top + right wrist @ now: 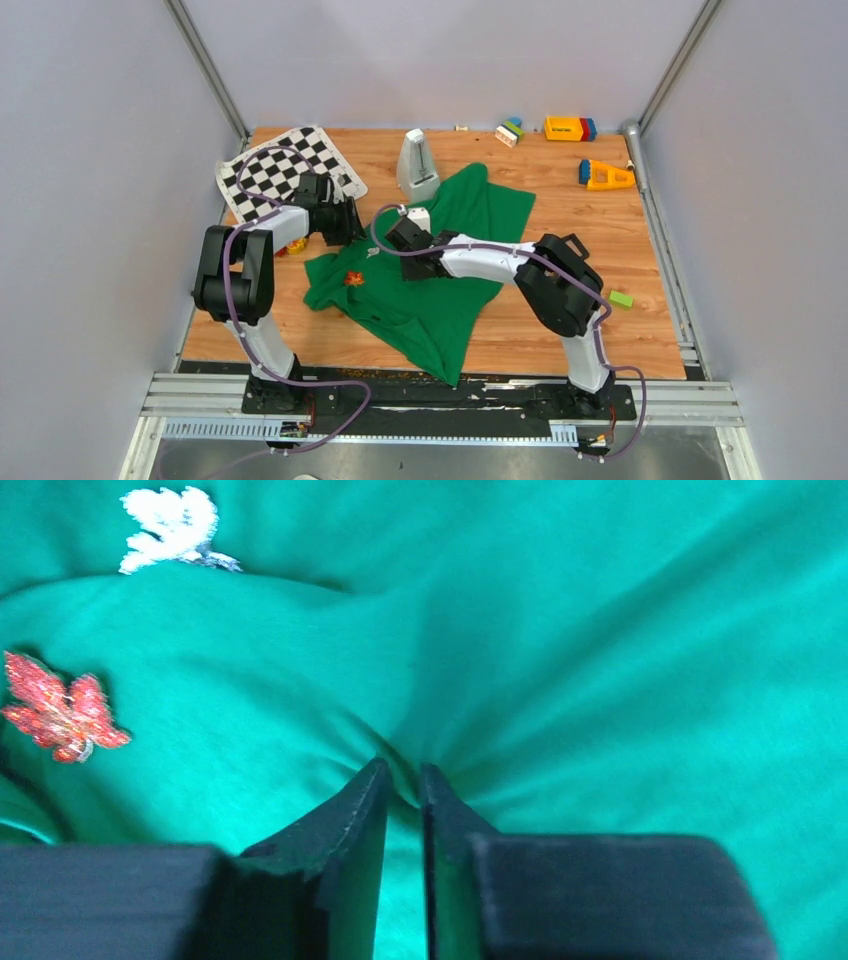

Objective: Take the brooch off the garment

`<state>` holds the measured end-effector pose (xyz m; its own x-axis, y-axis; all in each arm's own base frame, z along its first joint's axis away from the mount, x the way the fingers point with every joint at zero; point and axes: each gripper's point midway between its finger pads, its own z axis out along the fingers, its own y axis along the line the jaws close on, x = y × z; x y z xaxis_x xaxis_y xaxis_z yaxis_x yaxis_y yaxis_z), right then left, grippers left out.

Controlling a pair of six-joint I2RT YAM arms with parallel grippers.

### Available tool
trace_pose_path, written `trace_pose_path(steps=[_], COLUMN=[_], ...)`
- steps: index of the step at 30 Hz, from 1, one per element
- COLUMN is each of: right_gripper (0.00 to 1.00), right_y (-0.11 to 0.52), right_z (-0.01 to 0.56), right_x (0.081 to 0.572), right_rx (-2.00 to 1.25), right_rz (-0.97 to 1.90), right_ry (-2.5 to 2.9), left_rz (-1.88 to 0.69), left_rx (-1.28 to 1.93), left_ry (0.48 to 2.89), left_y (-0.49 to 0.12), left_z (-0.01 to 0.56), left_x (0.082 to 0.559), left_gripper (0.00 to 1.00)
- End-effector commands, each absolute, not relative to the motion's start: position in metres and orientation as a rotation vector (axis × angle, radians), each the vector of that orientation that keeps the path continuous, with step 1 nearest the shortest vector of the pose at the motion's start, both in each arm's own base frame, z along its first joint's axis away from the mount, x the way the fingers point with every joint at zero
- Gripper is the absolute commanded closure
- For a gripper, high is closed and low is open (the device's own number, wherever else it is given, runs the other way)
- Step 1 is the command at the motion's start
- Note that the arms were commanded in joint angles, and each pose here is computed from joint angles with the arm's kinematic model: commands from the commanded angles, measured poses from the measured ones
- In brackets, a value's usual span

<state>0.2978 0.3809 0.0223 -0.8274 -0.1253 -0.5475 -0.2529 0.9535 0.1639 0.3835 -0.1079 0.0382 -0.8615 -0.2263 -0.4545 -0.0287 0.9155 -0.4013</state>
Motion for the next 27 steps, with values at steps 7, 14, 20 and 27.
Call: trace_pose_path(steps=[7,14,20,27], right_gripper=[1.00,0.98,0.76,0.58], right_y=[0.296,0.282,0.271,0.285], right_z=[0.007,0.008,0.019,0.066], right_x=[0.241,0.231,0.225,0.247], right_rx=[-0.236,-0.248,-0.229,-0.275], right_rz=[0.166,0.161,0.203,0.329], right_ry=[2.679,2.689,2.669,2.581], left_rz=[-0.847,-0.917,-0.865,-0.940], left_rx=[-0.015,-0.018,-0.041,0.138], left_ry=[2.577,2.500,2.457,2.373], left_y=[-0.144,-0.151,-0.143,-0.177], left_z=[0.038,0.055,0.069,0.099], left_x=[0.365,0.350,0.334,0.329], left_gripper=[0.78,1.00,0.99,0.38])
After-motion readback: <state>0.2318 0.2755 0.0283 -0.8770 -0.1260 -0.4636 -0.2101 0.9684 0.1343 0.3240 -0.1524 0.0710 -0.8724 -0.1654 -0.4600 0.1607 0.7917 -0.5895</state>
